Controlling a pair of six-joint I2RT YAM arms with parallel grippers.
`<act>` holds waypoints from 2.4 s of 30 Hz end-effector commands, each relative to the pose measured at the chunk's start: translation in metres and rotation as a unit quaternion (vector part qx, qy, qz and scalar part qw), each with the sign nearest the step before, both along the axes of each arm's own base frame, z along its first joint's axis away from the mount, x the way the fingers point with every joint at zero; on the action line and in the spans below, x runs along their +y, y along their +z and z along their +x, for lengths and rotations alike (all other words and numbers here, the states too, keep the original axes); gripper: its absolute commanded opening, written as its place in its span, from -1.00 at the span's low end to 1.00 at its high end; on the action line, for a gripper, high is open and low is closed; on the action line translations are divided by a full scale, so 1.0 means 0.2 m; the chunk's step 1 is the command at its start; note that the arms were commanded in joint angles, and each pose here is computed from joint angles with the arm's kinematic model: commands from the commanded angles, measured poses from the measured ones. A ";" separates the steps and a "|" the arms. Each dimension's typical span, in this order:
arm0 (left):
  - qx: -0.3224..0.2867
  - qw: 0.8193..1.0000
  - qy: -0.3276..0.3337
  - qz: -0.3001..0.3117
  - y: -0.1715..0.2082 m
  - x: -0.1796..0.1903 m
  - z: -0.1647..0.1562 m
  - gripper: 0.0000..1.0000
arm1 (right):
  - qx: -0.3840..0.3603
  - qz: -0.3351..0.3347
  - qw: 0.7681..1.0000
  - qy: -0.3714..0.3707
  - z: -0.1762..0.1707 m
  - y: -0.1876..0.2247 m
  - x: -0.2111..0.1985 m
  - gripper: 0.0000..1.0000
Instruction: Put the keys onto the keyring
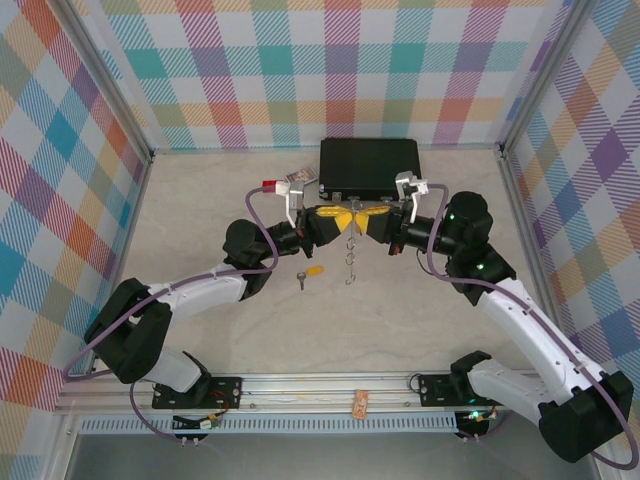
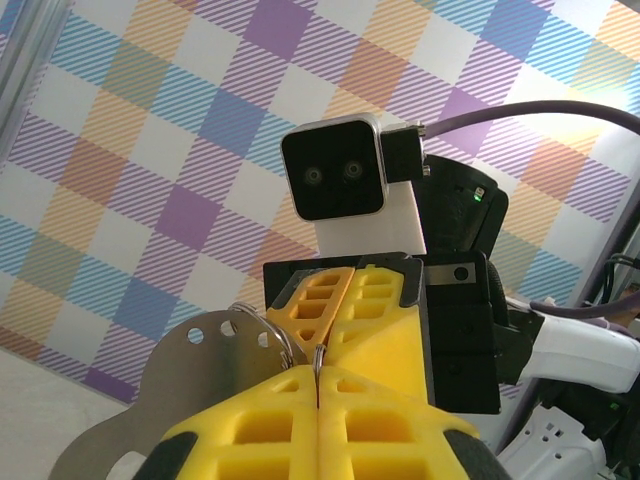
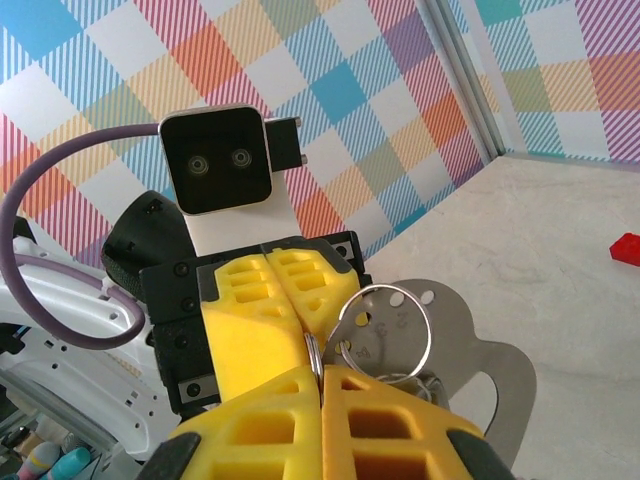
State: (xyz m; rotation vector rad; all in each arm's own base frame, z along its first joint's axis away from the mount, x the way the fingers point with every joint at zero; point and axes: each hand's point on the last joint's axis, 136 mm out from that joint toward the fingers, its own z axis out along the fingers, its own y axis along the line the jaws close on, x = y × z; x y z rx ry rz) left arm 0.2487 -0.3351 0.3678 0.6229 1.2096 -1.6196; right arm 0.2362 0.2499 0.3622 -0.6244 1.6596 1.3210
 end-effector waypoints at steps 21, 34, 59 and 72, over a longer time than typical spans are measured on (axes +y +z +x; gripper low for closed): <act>-0.027 0.998 0.047 -0.037 0.15 0.20 0.05 -0.10 | -0.062 0.011 0.998 -0.023 -0.02 0.09 -0.04 -1.00; -0.046 0.997 0.069 -0.005 0.10 0.22 0.03 -0.07 | -0.276 -0.087 0.948 -0.135 0.12 -0.01 -0.12 -1.00; -0.062 0.972 0.222 0.052 -0.02 0.42 0.07 -0.05 | -0.621 -0.276 0.721 -0.139 -0.01 -0.02 0.20 -1.00; -0.065 0.964 0.248 0.064 -0.04 0.44 0.10 -0.05 | -0.632 -0.265 0.714 -0.141 -0.05 -0.02 0.20 -1.00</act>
